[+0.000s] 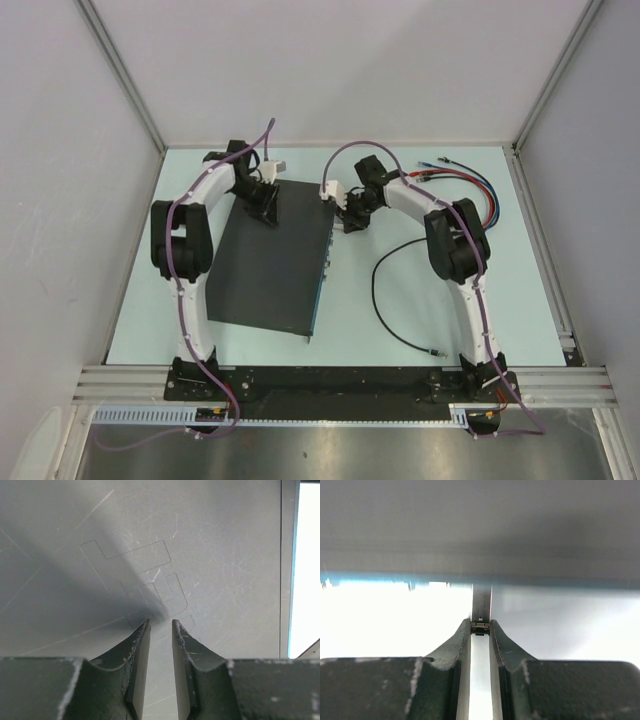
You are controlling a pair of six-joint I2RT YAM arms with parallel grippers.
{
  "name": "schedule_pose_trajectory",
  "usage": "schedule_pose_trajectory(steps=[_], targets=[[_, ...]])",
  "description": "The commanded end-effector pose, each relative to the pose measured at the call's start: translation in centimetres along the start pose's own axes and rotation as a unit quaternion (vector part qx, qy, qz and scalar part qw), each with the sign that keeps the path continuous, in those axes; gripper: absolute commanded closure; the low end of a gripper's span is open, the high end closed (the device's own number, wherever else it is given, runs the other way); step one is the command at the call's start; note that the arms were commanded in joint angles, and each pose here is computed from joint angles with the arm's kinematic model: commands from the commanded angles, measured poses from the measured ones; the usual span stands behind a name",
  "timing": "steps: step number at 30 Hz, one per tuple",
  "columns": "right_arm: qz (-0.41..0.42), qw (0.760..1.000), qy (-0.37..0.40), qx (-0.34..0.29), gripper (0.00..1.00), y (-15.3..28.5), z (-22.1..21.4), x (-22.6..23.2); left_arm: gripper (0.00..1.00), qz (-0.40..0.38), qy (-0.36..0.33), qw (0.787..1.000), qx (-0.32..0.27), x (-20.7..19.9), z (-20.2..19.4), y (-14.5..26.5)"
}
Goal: Pull the plug from the switch port
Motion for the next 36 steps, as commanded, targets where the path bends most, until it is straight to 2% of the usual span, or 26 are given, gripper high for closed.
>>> schedule_pose_trajectory(steps=[1,7,9,10,12,14,15,16,17,20,22,25,32,36], targets=[[0.062,0.987,-0.044,0.143,1.00,2.6,-6.0,3.2,0.70,-0.006,0.006,1.000,-0.008,-0.2,-0.3,-0.2],[0.026,0.991,-0.121,0.059,1.00,5.5,-4.2,1.6,0.69,-0.016,0.010,1.000,-0.011,-0.3,0.0,-0.4],[0.004,0.989,-0.150,0.005,1.00,7.4,-3.1,0.4,0.69,-0.016,0.007,1.000,-0.011,-0.3,0.1,-0.4],[-0.003,0.979,-0.204,-0.008,1.00,8.0,-2.9,0.5,0.69,-0.016,0.005,1.000,-0.013,-0.3,0.3,-0.3],[-0.057,0.964,-0.256,-0.035,1.00,10.2,-3.0,-0.9,0.69,-0.019,0.007,1.000,-0.011,-0.3,0.3,-0.5],[-0.086,0.939,-0.333,-0.027,1.00,11.2,-4.5,-0.4,0.69,-0.021,0.009,1.000,-0.013,-0.2,0.6,-0.6],[-0.124,0.932,-0.340,-0.034,1.00,12.8,-4.6,-1.0,0.69,-0.023,0.009,1.000,-0.013,-0.2,0.7,-0.7],[-0.170,0.918,-0.359,-0.006,1.00,13.6,-5.8,-1.2,0.68,-0.023,0.012,1.000,-0.016,-0.2,0.9,-0.7],[-0.194,0.893,-0.407,0.006,1.00,13.6,-6.9,-0.8,0.68,-0.023,0.012,1.000,-0.015,-0.1,0.9,-0.8],[-0.268,0.841,-0.470,0.005,1.00,15.6,-9.4,-2.1,0.68,-0.022,0.014,1.000,-0.014,-0.1,1.0,-1.1],[-0.317,0.810,-0.493,0.029,1.00,16.2,-11.7,-3.0,0.68,-0.022,0.013,1.000,-0.013,-0.1,1.0,-1.2],[-0.345,0.792,-0.502,0.046,1.00,16.5,-13.9,-4.2,0.68,-0.022,0.011,1.000,-0.011,-0.3,0.8,-1.2],[-0.390,0.772,-0.494,0.086,1.00,18.2,-19.0,-6.5,0.68,-0.014,0.007,1.000,-0.010,-0.4,0.4,-0.8],[-0.399,0.782,-0.467,0.109,1.00,19.6,-21.3,-7.2,0.68,-0.014,0.010,1.000,-0.007,-0.3,0.3,-1.0]])
Point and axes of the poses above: each gripper's point midway between its finger pads, its own y axis back along the fingers, its own x axis along the line the jaws close on, z = x × y, the point moved 6 cm from there along y, back along the fingers, and after that the axes turned 4 degrees about y, right-handed, at the moved point
